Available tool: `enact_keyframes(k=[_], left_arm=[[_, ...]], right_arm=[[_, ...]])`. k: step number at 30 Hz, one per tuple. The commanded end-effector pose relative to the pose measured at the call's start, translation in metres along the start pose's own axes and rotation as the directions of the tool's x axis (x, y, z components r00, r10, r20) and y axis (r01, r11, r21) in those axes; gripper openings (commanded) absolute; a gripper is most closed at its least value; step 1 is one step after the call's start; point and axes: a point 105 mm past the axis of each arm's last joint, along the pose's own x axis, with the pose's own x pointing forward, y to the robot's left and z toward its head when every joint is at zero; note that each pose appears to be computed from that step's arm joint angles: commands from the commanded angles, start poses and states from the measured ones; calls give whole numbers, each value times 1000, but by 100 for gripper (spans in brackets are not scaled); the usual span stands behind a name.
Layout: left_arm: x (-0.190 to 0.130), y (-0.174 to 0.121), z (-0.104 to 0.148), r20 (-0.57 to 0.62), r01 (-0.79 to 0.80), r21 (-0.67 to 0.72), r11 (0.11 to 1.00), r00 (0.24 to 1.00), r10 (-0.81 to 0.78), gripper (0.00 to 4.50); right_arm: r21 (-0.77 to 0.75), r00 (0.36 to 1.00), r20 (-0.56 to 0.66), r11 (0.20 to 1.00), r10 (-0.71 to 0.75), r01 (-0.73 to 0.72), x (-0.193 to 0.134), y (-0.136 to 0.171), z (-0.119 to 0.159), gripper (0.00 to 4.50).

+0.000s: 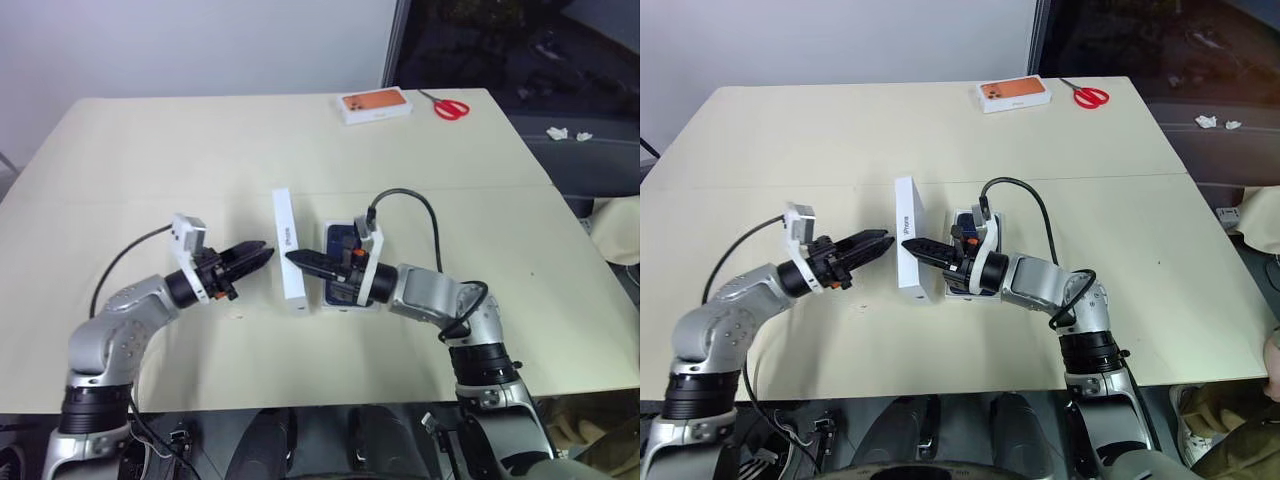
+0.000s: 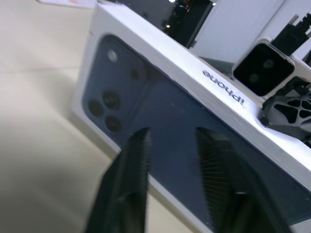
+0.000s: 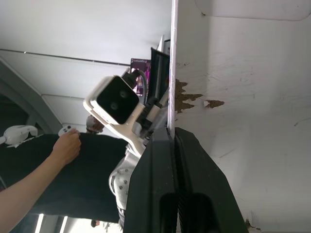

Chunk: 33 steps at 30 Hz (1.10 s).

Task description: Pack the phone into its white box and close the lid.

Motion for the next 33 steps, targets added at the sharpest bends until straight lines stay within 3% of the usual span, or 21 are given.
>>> enact_keyframes(k=[1, 8, 33], left_arm=[[12, -3, -8, 12, 8, 21, 1000, 1000, -8, 58], [26, -8, -7, 39, 25, 43, 999, 999, -26, 58], [18, -12, -4, 37, 31, 28, 999, 999, -32, 58]], right_arm=[[-15, 1000, 9, 1000, 24, -24, -2, 4, 2, 58], [-47, 999, 33, 998, -28, 30, -6, -6, 10, 58], [-42, 1000, 22, 999, -14, 15, -8, -15, 2, 58]])
